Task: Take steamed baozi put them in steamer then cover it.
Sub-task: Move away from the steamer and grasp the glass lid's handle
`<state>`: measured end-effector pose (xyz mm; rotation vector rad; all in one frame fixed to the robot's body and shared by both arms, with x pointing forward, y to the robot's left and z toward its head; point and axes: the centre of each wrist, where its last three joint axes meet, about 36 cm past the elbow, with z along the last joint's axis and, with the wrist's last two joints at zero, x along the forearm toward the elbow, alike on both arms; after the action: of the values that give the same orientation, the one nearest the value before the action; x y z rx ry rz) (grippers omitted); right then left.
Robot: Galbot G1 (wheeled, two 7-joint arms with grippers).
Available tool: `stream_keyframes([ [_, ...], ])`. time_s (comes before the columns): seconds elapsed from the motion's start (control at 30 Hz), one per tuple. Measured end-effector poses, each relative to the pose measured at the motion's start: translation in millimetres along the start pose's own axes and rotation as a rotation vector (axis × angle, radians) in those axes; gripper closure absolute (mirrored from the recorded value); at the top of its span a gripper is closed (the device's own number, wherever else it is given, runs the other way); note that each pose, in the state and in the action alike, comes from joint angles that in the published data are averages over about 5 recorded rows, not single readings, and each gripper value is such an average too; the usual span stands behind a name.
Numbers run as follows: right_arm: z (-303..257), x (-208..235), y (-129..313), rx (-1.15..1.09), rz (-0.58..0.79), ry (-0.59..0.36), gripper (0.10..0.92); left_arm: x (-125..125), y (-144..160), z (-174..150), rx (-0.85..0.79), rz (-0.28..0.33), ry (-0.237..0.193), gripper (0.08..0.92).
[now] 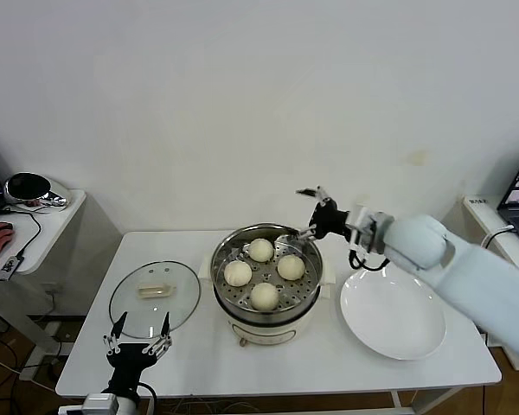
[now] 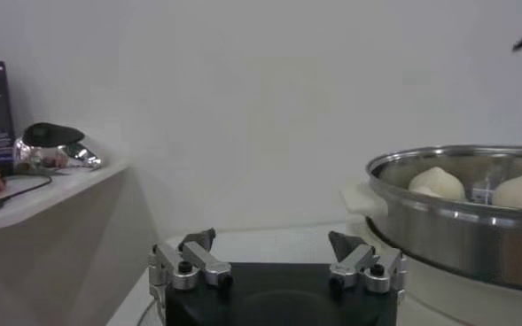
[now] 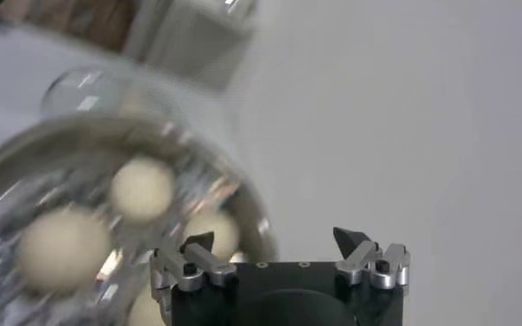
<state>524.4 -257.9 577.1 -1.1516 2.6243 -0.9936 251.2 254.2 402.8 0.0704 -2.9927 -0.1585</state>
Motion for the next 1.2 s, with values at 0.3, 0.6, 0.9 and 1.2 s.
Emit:
stream_keyframes([
  [0.3,47.8,54.4,62.5,-0.22,0.367,-0.197,0.2,-9.8,12.1,16.4,-0.217,-0.052,-0.023,0.177],
  [0.6,90.8,165.6,126.5,-0.406,0.765,-0.025,0.2,-31.6,43.8,45.9,-0.807,-0.04,-0.076,0.177],
  [0.9,98.8,248.3,149.6,-0.442,1.06,0.143,0.2,-71.3,79.1,77.7,-1.297,0.047,-0.096,0.177],
  [1.2,96.1,286.2,159.0,-0.445,1.218,0.225,0.2,-121.2,105.2,91.7,-1.497,0.073,-0.106,0.177],
])
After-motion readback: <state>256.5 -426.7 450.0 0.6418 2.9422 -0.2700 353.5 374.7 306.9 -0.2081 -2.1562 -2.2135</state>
